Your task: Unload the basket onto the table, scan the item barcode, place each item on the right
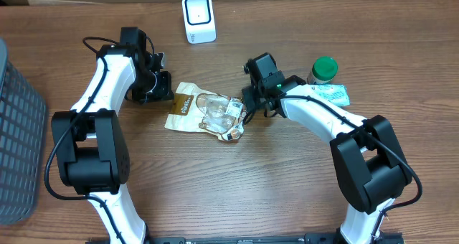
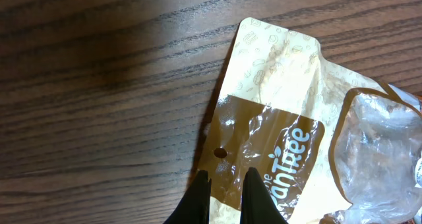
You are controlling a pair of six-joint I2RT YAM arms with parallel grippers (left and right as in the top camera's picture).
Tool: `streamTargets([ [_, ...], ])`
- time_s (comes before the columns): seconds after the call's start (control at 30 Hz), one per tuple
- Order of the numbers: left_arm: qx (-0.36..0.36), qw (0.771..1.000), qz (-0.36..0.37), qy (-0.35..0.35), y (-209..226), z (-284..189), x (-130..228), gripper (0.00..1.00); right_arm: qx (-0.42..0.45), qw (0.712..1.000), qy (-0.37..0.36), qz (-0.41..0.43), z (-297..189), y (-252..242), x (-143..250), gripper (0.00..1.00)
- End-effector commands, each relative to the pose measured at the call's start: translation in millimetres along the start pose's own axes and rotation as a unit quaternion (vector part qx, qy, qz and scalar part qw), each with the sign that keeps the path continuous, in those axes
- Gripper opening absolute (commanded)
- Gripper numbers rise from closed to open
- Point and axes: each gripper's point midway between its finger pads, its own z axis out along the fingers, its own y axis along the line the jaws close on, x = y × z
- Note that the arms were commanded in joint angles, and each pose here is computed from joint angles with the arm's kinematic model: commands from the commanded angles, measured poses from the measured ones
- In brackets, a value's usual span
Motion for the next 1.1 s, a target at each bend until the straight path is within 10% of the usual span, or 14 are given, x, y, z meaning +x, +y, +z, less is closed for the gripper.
streamTargets([
  [0.0, -0.001, 1.000, -0.005, 0.003, 1.6, 1.0, 1.0, 0.04, -0.060, 0.997, -0.047, 0.004, -11.6, 22.8, -30.7, 0.04],
  [0.27, -0.003, 1.000, -0.005, 0.000, 2.6, 0.9, -0.3, 0.04, -0.129, 0.981, -0.046, 0.140, -16.8, 50.2, -39.8, 0.12],
  [0.57, -0.003, 1.000, -0.008, 0.000, 5.6, 0.2, -0.5, 0.06, -0.298, 0.937, 0.119, 0.142, -44.9, 128.2, 21.5, 0.16],
  [1.07, -0.003, 1.000, -0.009, 0.000, 6.4, 0.0, -0.5, 0.08, -0.201, 0.950, 0.214, 0.106, -40.5, 135.0, 94.3, 0.16],
])
